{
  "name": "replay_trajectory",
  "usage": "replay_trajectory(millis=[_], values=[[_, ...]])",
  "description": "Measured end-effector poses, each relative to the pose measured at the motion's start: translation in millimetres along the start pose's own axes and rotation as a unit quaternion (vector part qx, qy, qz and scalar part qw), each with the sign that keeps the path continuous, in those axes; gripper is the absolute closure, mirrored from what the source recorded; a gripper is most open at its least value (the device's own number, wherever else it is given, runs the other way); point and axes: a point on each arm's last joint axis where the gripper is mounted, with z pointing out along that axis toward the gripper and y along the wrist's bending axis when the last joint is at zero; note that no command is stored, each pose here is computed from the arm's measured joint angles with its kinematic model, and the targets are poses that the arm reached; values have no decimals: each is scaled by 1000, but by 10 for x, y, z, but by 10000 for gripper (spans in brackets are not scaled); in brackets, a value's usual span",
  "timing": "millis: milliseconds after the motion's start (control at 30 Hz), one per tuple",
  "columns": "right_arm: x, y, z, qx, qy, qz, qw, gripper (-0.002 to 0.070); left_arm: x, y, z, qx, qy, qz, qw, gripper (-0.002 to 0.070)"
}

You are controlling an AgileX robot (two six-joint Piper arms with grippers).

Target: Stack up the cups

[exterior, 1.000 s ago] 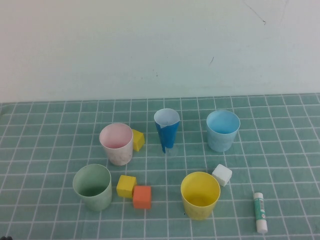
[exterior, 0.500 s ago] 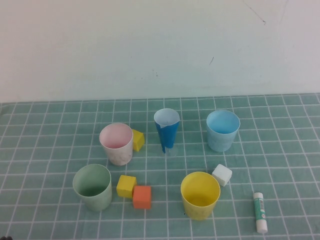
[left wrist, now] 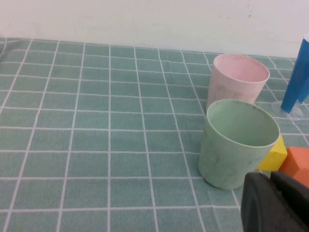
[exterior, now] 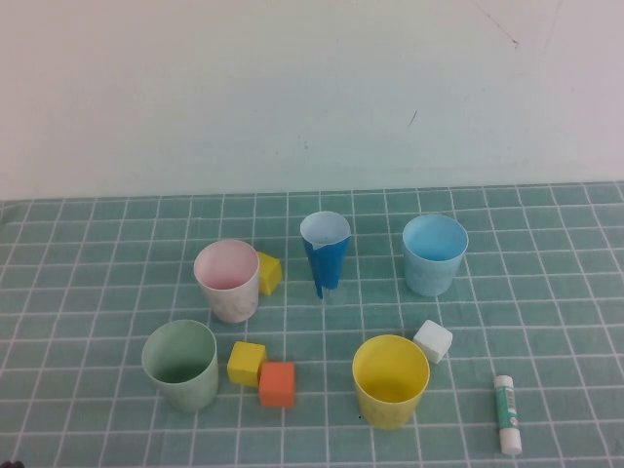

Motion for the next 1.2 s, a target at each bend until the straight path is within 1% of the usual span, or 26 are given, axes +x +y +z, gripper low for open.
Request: replay_trajectory(millis=[233,367,433,533,633,733,833,933,1000,1067,1200], values=[[-5,-1,2,1,-5,0,1000,679,-5,0,0,0,-3,0,1000,677],[-47,-9,5,6,-33,0,999,679,-34,-1,1,1,-21,0,1000,677],[-100,-18,0,11,-63,1,998,678,-79,-4,-2,3,-46,0,999,677],[-195,-36,-17,21,-115,1,993,679,-199,-11,-21,7,-112,-1,994,677],[-332,-61,-63,35,-194,1,980,678,-336,-20,-64,12,-190,-2,982,677],[-455,-84,-127,51,-267,-5,962,678,-446,-25,-117,16,-256,-3,967,677],[-563,-104,-206,63,-337,-1,939,678,-515,-28,-161,19,-299,-6,954,677],[-628,-116,-267,63,-384,18,921,678,-562,-21,-195,23,-329,-30,944,677],[-641,-120,-282,61,-394,29,916,678,-567,-16,-199,30,-332,-56,941,677],[-640,-121,-281,60,-394,34,917,678,-564,-14,-197,35,-329,-74,941,677],[-643,-133,-286,63,-397,43,915,678,-571,-13,-203,39,-334,-86,938,677]])
